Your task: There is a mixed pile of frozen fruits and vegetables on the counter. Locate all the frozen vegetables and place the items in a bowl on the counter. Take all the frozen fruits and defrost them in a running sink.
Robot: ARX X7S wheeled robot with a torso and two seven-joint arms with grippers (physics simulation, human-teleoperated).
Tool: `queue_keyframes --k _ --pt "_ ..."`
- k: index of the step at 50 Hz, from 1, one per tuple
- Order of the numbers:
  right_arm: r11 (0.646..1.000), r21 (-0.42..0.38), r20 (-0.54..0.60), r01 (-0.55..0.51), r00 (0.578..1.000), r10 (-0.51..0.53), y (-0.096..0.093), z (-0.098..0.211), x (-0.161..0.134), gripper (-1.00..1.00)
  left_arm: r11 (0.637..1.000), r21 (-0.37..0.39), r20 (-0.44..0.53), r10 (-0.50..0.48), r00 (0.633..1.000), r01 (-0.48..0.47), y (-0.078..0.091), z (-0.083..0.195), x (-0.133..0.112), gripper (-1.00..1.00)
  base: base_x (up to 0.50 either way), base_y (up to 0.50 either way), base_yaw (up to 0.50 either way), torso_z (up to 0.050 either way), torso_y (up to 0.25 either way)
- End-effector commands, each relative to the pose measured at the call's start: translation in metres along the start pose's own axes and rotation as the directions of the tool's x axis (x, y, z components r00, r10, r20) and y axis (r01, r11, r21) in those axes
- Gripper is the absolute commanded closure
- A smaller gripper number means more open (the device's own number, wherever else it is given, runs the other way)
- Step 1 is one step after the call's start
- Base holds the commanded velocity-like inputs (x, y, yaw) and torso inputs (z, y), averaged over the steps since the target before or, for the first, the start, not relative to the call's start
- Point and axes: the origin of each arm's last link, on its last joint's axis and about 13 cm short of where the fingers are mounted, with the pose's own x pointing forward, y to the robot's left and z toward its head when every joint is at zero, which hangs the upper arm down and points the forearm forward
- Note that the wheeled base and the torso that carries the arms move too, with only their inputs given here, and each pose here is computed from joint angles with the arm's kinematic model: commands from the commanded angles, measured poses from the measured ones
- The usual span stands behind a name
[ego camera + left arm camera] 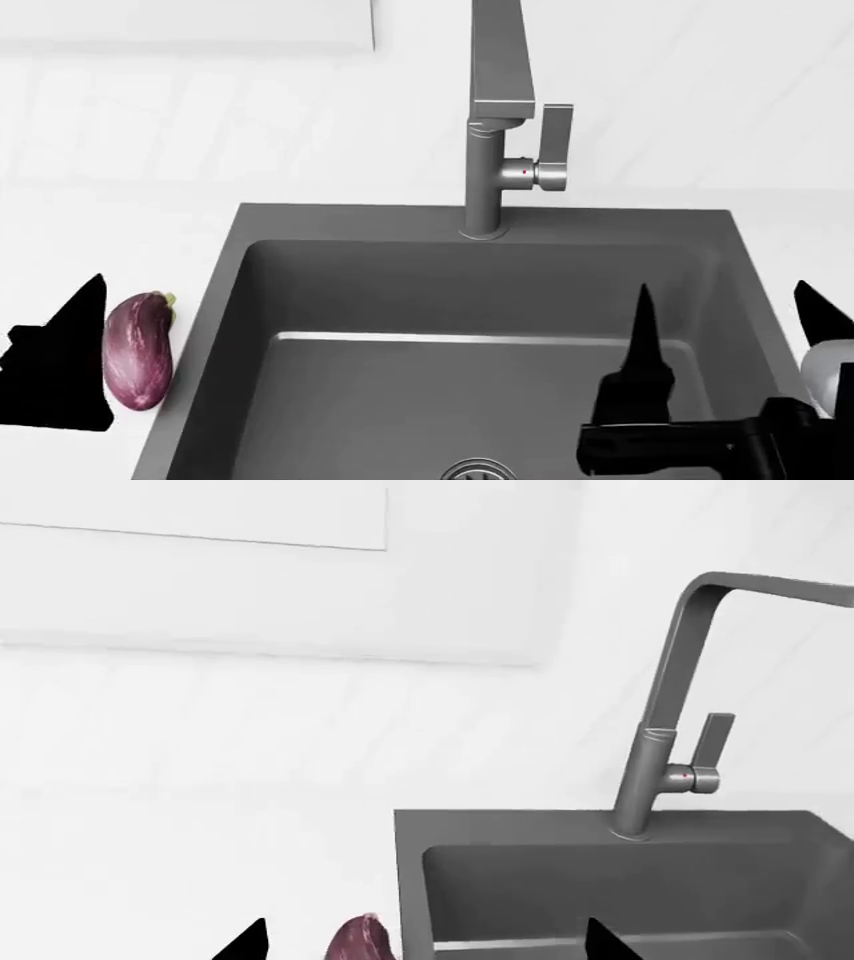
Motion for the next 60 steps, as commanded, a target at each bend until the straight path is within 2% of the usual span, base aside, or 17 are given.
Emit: queue_keyframes --k 1,4,7,12,14,17,18,19,22,24,26,31,33,44,52,58,60 --pt "0.999 0.032 0.009 -0.014 1.000 0.014 -0.004 0.002 -0.003 -1.00 0.995 0.100 -0.063 0.003 0.998 0.003 0.003 0.062 0.004 -1.00 0.00 0.00 0.00 0.000 0.000" --pt "0.999 0.042 0.011 -0.008 1.000 0.008 -0.006 0.002 -0.003 -1.00 0.992 0.123 -0.067 0.010 0.998 -0.002 0.002 0.069 0.009 -1.00 0.00 0.00 0.00 0.000 0.000" --pt "0.999 0.050 0.013 -0.005 1.000 0.005 -0.006 0.002 -0.005 -1.00 0.997 0.066 -0.159 -0.035 0.987 0.046 -0.002 0.074 0.012 -1.00 0.00 0.00 0.00 0.000 0.000" --pt "0.998 0.058 0.007 -0.002 1.000 0.001 -0.008 0.001 -0.004 -1.00 0.992 0.110 -0.231 -0.038 0.972 0.065 0.000 0.085 0.021 -1.00 0.00 0.00 0.00 0.000 0.000" --pt "0.998 0.060 0.006 -0.001 1.000 0.001 -0.008 0.001 -0.004 -1.00 0.983 0.154 -0.310 -0.048 0.950 0.099 0.002 0.090 0.023 -1.00 0.00 0.00 0.00 0.000 0.000" --pt "0.998 0.062 0.005 -0.001 1.000 0.000 -0.008 0.001 -0.005 -1.00 0.986 0.134 -0.356 -0.040 0.934 0.094 0.006 0.095 0.026 -1.00 0.00 0.00 0.00 0.000 0.000" --pt "0.998 0.063 0.005 0.000 1.000 0.000 -0.009 0.001 -0.004 -1.00 0.995 0.072 -0.414 -0.037 0.910 0.074 0.007 0.095 0.027 -1.00 0.00 0.00 0.00 0.000 0.000" --pt "0.998 0.069 0.009 0.000 1.000 -0.001 -0.009 0.003 -0.005 -1.00 0.992 0.073 -0.403 -0.060 0.913 0.098 0.007 0.099 0.029 -1.00 0.00 0.00 0.00 0.000 0.000" --pt "0.997 0.075 0.016 -0.002 1.000 0.001 -0.007 0.004 -0.005 -1.00 0.990 0.129 -0.399 0.000 0.917 0.056 0.008 0.097 0.032 -1.00 0.00 0.00 0.00 0.000 0.000" --pt "0.999 0.031 -0.008 -0.027 1.000 0.027 -0.001 0.001 -0.004 -1.00 0.989 0.133 -0.436 -0.005 0.900 0.069 0.009 0.096 0.032 -1.00 0.00 0.00 0.00 0.000 0.000" --pt "0.998 0.055 -0.002 -0.033 0.999 0.034 0.000 0.001 -0.006 -1.00 0.988 0.137 -0.460 0.004 0.888 0.066 0.010 0.098 0.032 -1.00 0.00 0.00 0.00 0.000 0.000" --pt "0.998 0.063 0.023 -0.021 1.000 0.019 -0.004 0.007 -0.010 -1.00 0.991 0.126 -0.516 0.028 0.856 0.044 0.008 0.095 0.037 -1.00 0.00 0.00 0.00 0.000 0.000" --pt "1.000 0.029 0.015 0.000 1.000 -0.001 -0.005 0.005 -0.009 -1.00 0.990 0.134 -0.524 0.035 0.851 0.041 0.006 0.092 0.040 -1.00 0.00 0.00 0.00 0.000 0.000" --pt "0.999 0.054 0.021 0.000 1.000 -0.002 -0.007 0.005 -0.009 -1.00 0.992 0.099 -0.598 0.001 0.802 0.072 0.003 0.082 0.064 -1.00 0.00 0.00 0.00 0.000 0.000" --pt "0.999 0.053 0.010 0.000 1.000 0.000 -0.006 0.002 -0.007 -1.00 0.990 0.121 -0.625 0.021 0.780 0.070 0.003 0.068 0.070 -1.00 0.00 0.00 0.00 0.000 0.000" --pt "0.999 0.053 0.009 0.003 1.000 -0.003 -0.007 0.002 -0.007 -1.00 0.991 0.122 -0.618 0.034 0.785 0.053 0.003 0.069 0.080 -1.00 0.00 0.00 0.00 0.000 0.000" --pt "0.998 0.055 0.009 0.003 1.000 -0.003 -0.007 0.002 -0.008 -1.00 0.985 0.162 -0.613 0.051 0.788 0.062 0.003 0.061 0.087 -1.00 0.00 0.00 0.00 0.000 0.000"
